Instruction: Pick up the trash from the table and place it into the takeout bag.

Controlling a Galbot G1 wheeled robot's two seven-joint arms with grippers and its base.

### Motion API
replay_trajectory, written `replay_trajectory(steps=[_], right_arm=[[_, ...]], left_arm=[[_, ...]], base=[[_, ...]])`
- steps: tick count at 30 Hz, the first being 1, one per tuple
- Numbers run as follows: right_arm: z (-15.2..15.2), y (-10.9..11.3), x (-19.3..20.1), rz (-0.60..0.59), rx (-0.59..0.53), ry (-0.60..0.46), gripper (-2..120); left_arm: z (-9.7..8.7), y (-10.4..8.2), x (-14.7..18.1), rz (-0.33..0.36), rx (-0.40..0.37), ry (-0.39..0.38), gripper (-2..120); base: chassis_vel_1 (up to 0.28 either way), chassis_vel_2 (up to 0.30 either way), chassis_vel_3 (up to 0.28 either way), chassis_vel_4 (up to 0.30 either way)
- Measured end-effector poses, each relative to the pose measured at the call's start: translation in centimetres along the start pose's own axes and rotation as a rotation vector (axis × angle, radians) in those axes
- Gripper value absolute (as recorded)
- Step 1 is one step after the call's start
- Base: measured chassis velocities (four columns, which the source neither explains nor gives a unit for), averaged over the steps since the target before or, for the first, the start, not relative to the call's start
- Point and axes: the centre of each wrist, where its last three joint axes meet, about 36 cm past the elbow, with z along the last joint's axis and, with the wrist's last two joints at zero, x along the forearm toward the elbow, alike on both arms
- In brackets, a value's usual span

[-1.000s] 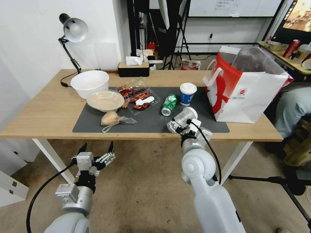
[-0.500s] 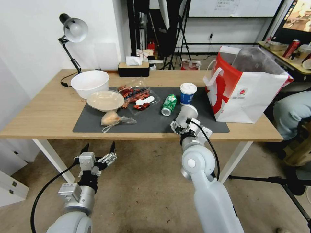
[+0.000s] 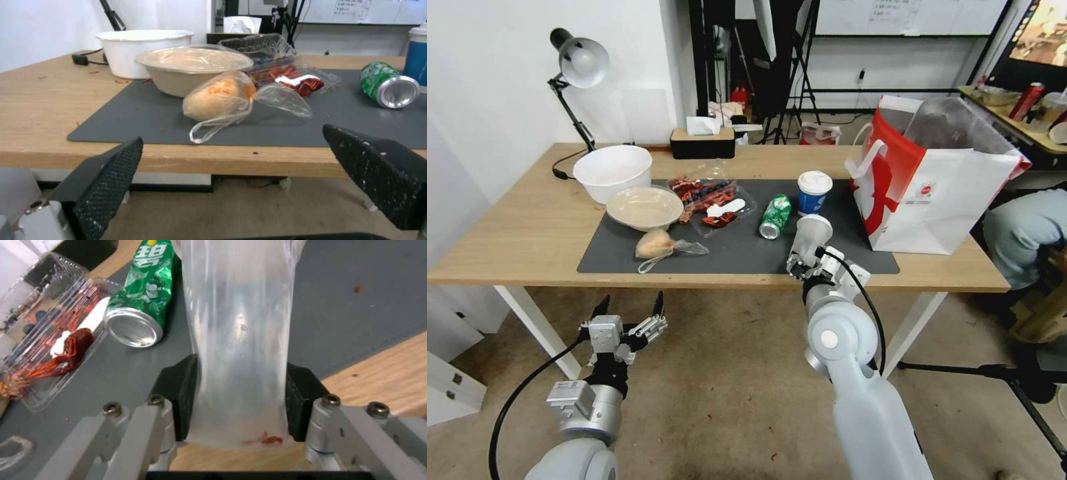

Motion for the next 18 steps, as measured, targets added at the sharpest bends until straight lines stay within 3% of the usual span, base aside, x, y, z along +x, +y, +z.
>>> replay_trajectory(steps=[7,14,18], right_arm=[[-2.5,-1.1,3.8,-0.133,-0.033,-0.088,26],[-8.7,-2.4,8.6,-0.299,-0.041,-0.255,11],[-11.7,-3.1,8.4,-0.296,-0.013,-0.32,7]], left_arm=[[0.0,-0.1,0.0,0.001,-0.002,-0.002,100],[0.1,-0.5,-0.1,0.013,-0.002,-0.002,100],[0.1,-0.7,-0.2,0.019,-0.004,-0.001,100]], base=[[0.0,0.0,0.0,0.0],[0.0,0.0,0.0,0.0],[0.0,0.0,0.0,0.0]])
